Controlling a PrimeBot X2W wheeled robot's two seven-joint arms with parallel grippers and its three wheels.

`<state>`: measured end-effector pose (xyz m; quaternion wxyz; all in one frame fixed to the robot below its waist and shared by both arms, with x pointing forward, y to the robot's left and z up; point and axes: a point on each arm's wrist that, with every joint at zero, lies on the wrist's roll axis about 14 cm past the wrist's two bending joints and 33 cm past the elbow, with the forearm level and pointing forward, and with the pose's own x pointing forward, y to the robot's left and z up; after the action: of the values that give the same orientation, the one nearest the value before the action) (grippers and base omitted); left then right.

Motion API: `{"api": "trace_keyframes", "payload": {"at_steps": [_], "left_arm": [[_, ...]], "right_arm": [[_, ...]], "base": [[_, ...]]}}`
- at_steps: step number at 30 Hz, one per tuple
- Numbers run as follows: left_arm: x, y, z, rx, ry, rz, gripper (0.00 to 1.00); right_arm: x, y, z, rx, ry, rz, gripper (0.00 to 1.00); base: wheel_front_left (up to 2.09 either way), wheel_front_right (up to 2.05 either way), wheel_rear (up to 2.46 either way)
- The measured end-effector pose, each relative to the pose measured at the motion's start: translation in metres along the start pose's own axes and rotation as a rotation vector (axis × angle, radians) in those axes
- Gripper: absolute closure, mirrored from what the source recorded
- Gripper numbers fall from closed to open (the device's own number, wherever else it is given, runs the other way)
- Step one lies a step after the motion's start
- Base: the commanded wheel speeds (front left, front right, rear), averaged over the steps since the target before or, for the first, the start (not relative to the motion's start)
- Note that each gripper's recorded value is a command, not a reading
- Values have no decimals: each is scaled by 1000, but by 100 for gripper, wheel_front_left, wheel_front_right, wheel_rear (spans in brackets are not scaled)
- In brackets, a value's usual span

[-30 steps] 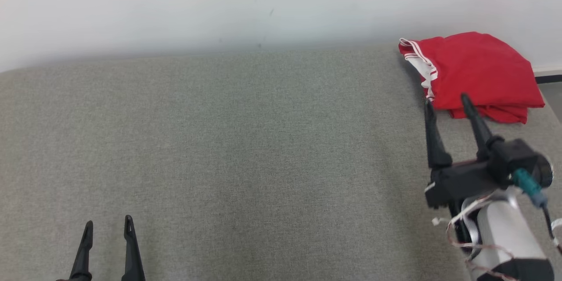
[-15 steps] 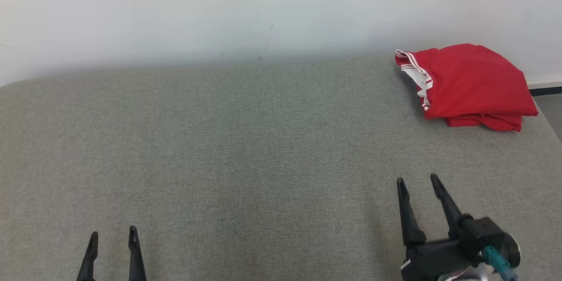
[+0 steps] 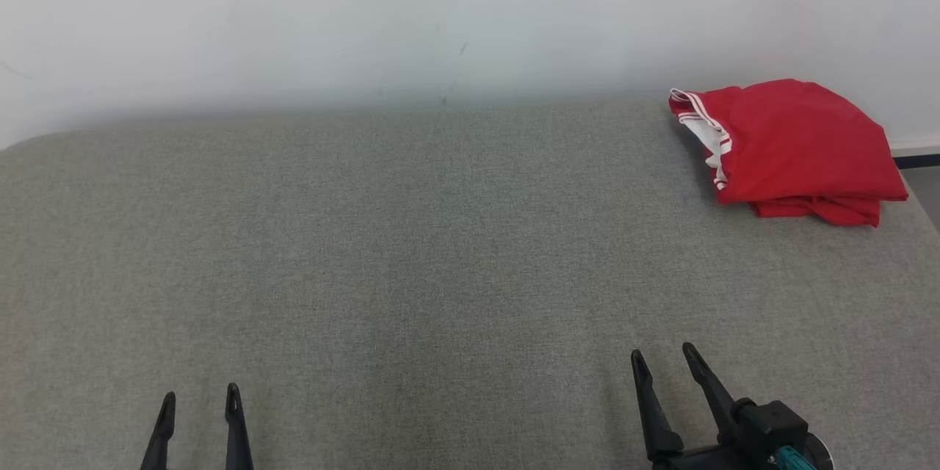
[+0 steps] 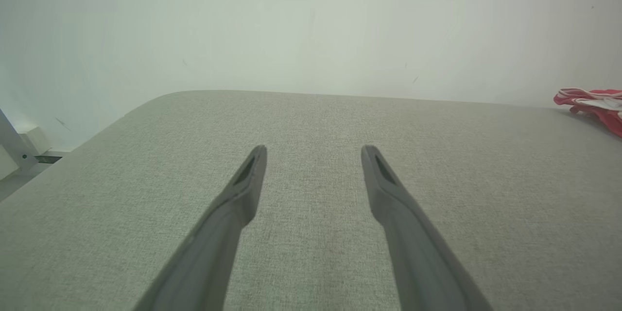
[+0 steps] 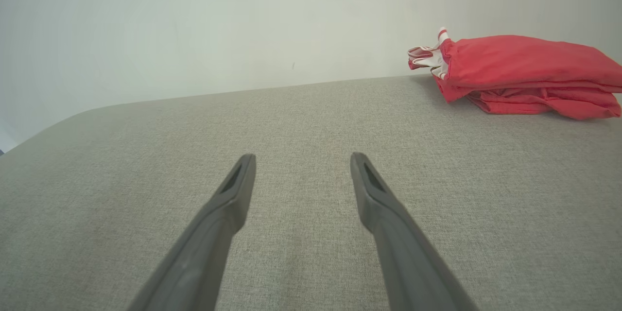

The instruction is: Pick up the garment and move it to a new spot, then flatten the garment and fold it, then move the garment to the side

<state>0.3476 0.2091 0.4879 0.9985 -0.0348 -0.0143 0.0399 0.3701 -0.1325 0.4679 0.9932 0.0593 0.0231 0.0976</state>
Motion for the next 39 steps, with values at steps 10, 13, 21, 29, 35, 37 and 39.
{"api": "trace_keyframes", "payload": {"at_steps": [10,13,21,29,35,37,39], "left_arm": [[-6,4,-10,4,34,24,0],[-7,4,-13,7,43,23,0],[-12,4,-20,7,64,18,0],[-14,3,-24,9,77,15,0],[-14,2,-21,18,69,16,0],[-16,2,-25,18,83,16,100],[-18,2,-32,13,108,18,100]], "right_arm": [[-3,4,-4,5,13,9,0],[-4,4,-5,5,14,8,0],[-4,2,0,4,0,3,0],[-5,-12,11,-8,-34,-37,0],[-5,-13,17,-14,-52,-40,0],[-6,-13,13,-13,-40,-42,100],[-9,-14,5,-9,-16,-46,100]], "base": [[0,0,0],[0,0,0],[0,0,0],[0,0,0],[0,0,0],[0,0,0],[0,0,0]]}}
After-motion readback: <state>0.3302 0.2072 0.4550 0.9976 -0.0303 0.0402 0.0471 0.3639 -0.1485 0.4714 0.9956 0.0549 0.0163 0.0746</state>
